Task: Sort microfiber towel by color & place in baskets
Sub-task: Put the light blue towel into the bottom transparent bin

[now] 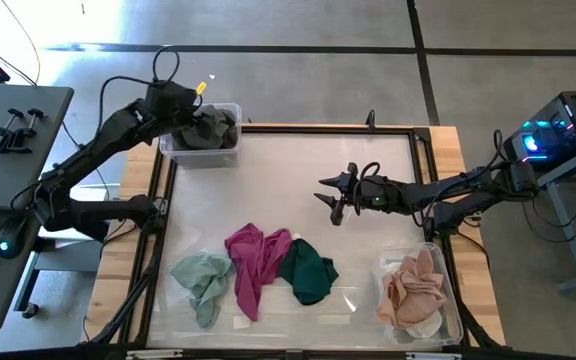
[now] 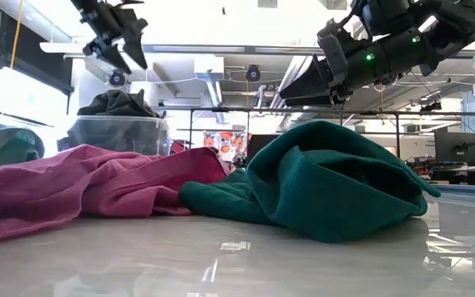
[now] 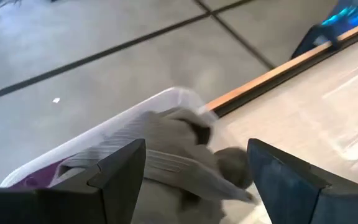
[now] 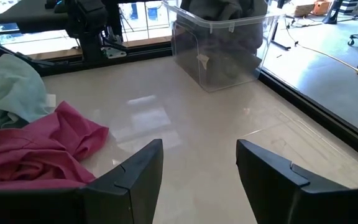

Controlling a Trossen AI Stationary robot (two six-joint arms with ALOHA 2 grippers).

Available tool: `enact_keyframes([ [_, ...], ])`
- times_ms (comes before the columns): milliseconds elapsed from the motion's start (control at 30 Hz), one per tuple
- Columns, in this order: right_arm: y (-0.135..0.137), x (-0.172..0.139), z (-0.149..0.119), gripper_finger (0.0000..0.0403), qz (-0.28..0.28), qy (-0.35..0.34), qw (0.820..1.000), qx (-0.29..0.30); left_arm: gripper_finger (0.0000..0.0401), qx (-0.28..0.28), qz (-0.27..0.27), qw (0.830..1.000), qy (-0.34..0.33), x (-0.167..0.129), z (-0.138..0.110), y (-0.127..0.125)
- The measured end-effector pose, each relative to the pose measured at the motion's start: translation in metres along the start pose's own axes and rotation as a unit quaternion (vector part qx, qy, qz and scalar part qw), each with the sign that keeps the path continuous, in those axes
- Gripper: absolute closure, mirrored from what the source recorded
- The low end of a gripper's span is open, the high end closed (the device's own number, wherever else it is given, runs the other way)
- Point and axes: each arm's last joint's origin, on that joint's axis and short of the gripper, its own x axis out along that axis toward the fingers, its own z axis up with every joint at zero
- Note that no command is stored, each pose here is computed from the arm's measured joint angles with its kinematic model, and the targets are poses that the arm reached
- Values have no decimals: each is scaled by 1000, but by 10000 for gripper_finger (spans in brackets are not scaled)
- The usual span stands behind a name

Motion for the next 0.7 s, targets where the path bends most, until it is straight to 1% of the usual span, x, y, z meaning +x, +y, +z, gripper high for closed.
enact_keyframes([
  [167,0,0,-1,203,0,6,1000,-2,133,14,-38,999,-28,-21,-3,-12],
  [233,0,0,-2,203,-1,8,1000,-2,133,21,-50,998,-31,-26,-7,-19],
  [333,0,0,-2,203,-1,8,1000,-2,133,45,-58,996,-43,-31,-15,-34],
  [467,0,0,-2,203,-1,8,1000,-2,133,80,-68,992,-69,-26,-35,-61],
  [533,0,0,-2,203,-1,9,1000,-2,133,93,-84,988,-86,-23,-47,-76],
  [700,0,0,-3,203,-1,14,1000,-3,133,120,-158,971,-131,-17,-84,-116],
])
